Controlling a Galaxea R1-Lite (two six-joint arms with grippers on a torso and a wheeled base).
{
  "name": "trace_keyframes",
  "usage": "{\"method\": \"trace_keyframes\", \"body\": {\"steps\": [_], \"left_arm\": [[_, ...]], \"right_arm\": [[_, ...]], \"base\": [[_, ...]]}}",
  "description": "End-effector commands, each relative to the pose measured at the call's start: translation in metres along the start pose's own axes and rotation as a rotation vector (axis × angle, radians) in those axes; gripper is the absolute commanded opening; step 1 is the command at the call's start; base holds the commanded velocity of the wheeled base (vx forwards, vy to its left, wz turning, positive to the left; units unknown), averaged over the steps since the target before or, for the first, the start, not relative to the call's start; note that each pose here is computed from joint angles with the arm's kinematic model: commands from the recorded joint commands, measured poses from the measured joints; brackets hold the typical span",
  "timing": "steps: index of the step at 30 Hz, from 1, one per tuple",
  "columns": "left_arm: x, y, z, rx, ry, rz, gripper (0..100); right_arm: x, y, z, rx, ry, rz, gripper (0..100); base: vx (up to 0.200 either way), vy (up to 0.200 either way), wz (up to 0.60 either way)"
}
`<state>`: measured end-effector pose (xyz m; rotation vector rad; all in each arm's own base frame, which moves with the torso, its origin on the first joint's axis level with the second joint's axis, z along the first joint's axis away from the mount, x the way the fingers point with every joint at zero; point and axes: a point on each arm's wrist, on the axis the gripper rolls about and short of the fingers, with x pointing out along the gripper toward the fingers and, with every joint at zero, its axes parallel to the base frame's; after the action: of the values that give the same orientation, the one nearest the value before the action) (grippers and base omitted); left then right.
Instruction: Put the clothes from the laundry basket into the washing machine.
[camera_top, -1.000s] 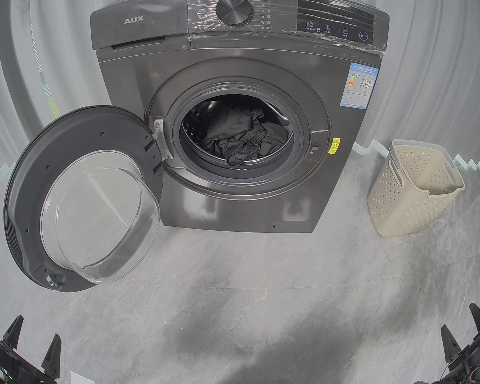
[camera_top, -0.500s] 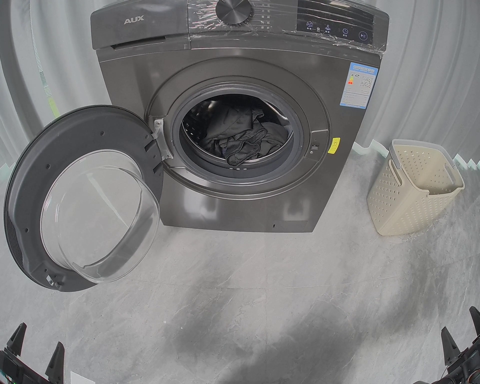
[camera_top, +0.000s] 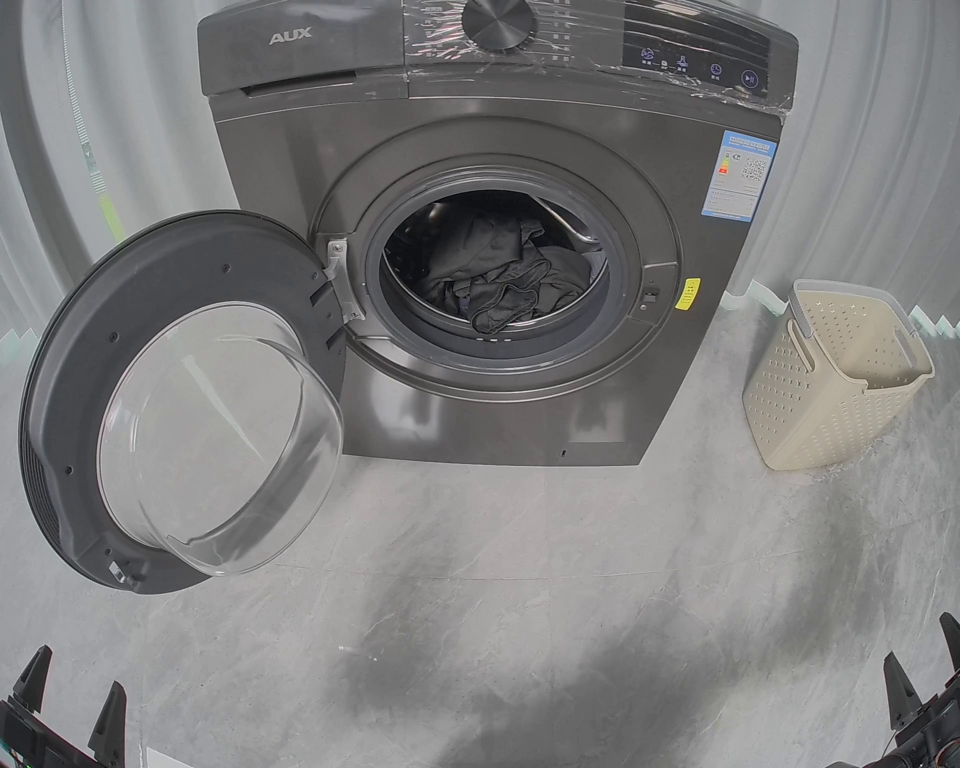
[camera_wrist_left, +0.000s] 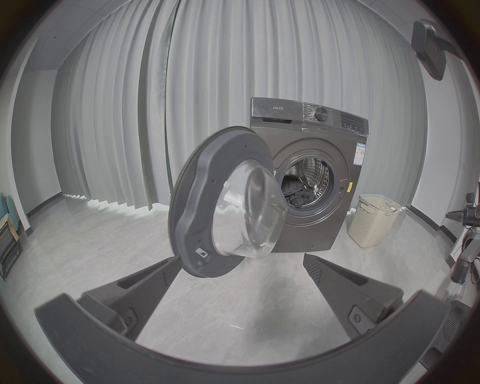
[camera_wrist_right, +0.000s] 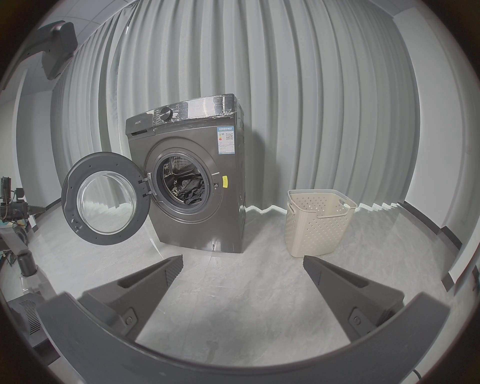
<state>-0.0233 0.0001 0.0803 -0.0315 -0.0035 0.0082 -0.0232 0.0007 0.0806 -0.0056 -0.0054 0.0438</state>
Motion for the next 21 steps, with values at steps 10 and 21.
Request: {"method": "trace_keyframes", "body": {"steps": [10,21], "left_arm": [[0.0002,0.0002,-0.0043,-0.001,0.003,0.003,100],[0.0002,0.0001,-0.0043,-0.002,0.003,0.001,100]], "right_arm": [[0.0004,0.0000,-0.0047,-0.002,0.005,-0.001,100],[0.0004,0.0000,-0.0047,-0.002,0.005,-0.001,100]], "base": [[-0.100,0.000,0.00],[-0.018,0.073,0.00]]}}
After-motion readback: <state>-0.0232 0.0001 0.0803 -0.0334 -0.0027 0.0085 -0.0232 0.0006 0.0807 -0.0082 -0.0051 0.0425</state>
